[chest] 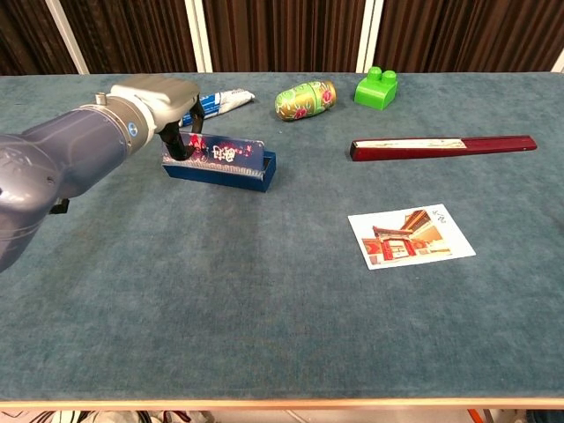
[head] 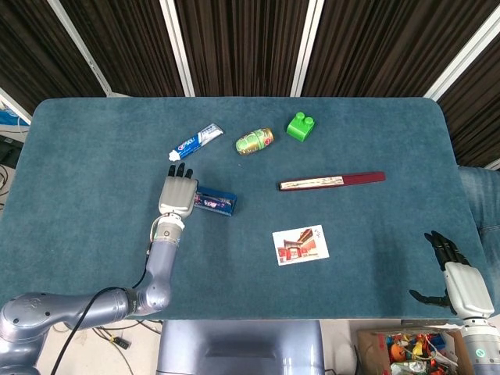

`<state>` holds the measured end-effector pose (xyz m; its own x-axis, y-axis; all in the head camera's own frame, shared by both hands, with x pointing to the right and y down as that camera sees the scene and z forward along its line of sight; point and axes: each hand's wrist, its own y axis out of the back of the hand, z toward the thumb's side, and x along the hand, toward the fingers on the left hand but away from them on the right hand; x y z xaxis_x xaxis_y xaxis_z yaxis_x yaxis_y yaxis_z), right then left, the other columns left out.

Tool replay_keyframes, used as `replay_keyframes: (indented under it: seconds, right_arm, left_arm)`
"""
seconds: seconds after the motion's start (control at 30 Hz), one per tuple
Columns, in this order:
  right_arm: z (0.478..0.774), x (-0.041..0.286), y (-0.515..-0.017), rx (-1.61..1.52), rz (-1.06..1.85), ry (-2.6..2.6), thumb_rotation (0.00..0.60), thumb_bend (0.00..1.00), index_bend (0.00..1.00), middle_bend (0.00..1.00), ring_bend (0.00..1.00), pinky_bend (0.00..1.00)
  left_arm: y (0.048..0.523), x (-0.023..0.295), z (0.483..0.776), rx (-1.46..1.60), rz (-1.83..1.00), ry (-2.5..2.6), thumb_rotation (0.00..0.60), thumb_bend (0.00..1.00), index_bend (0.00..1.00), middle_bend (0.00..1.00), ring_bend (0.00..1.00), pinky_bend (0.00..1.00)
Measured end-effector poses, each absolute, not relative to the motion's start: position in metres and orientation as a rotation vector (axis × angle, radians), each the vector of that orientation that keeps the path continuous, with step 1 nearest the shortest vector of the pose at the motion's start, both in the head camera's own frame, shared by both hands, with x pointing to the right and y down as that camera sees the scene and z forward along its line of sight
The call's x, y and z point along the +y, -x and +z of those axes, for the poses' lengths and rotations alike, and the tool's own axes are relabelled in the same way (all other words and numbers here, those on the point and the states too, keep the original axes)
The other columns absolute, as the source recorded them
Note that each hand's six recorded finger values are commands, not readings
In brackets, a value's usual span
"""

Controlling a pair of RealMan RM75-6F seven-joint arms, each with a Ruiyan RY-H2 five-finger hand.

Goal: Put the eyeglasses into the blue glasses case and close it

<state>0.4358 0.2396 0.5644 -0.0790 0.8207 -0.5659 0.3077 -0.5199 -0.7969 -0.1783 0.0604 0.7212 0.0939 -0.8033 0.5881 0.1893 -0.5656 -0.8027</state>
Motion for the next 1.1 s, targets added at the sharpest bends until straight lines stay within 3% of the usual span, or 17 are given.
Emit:
replay_keyframes:
  seconds: [0.63, 0.83, 0.97, 1.1]
  right_arm:
    - [0.565, 0.24, -0.436, -1.215, 1.644, 1.781, 0.6, 0.11, 0.02, 0.0, 0.03, 0.18]
    - [0.566, 0.24, -0.436, -1.213, 1.648, 1.784, 0.6, 0.11, 0.02, 0.0, 0.03, 0.18]
    - [0.566, 0.241, -0.436, -1.212, 1.649, 1.784, 0.6, 0.11, 0.02, 0.0, 0.03, 0.18]
    - [0.566, 0.241, -0.436, -1.213, 1.652, 1.785, 0.6, 0.11, 0.02, 0.0, 0.03, 0.18]
  left_arm:
    - [0.173, 0.044, 0.73, 0.643, -1.619, 1.543, 0.6, 0.42, 0.52, 0.2, 0.04, 0.1]
    - [0.171, 0.041, 0.734, 0.647, -1.634, 1.538, 0.6, 0.42, 0.45, 0.2, 0.04, 0.1]
    - [0.17, 0.04, 0.735, 0.647, -1.641, 1.537, 0.6, 0.42, 0.34, 0.19, 0.04, 0.1]
    - [0.169, 0.04, 0.736, 0.65, -1.644, 1.535, 0.6, 0.42, 0.32, 0.19, 0.04, 0.1]
